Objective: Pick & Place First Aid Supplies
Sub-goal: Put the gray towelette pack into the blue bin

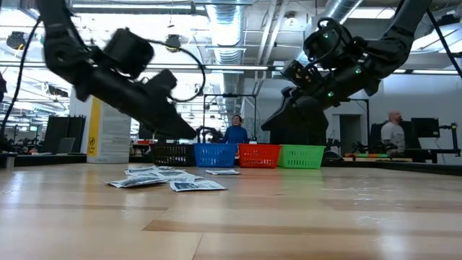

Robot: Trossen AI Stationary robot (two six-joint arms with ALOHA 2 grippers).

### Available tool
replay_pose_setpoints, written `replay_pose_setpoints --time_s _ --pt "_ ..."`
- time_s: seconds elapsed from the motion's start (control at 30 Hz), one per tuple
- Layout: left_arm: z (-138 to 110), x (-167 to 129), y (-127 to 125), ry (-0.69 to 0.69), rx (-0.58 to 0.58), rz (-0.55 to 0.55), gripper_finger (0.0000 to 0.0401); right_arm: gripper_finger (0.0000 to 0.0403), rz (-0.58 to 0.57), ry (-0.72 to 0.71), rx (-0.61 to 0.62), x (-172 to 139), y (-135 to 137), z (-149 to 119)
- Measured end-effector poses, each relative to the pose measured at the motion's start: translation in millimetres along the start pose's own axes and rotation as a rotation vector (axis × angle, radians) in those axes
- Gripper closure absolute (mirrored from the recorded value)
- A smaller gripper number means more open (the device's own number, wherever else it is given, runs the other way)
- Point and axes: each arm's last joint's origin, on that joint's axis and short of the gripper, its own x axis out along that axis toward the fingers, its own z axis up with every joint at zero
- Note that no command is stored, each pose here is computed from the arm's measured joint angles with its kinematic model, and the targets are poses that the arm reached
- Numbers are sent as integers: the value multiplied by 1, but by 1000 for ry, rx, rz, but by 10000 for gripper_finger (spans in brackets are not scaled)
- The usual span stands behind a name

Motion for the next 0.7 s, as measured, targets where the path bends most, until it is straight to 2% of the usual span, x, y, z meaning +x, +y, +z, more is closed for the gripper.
replay_pose_setpoints --time_s 0.2,0.33,0.5,0.7 --pt "-9 -23 -36 -12 41 -147 238 403 33 -13 -6 0 4 2" --pt "-21 -33 -49 19 52 -202 238 403 43 -16 -11 0 7 3" --pt "-33 -40 -56 60 14 -236 238 403 49 -15 -11 0 9 3" --pt "-34 -41 -59 63 27 -248 238 403 49 -16 -11 0 9 3"
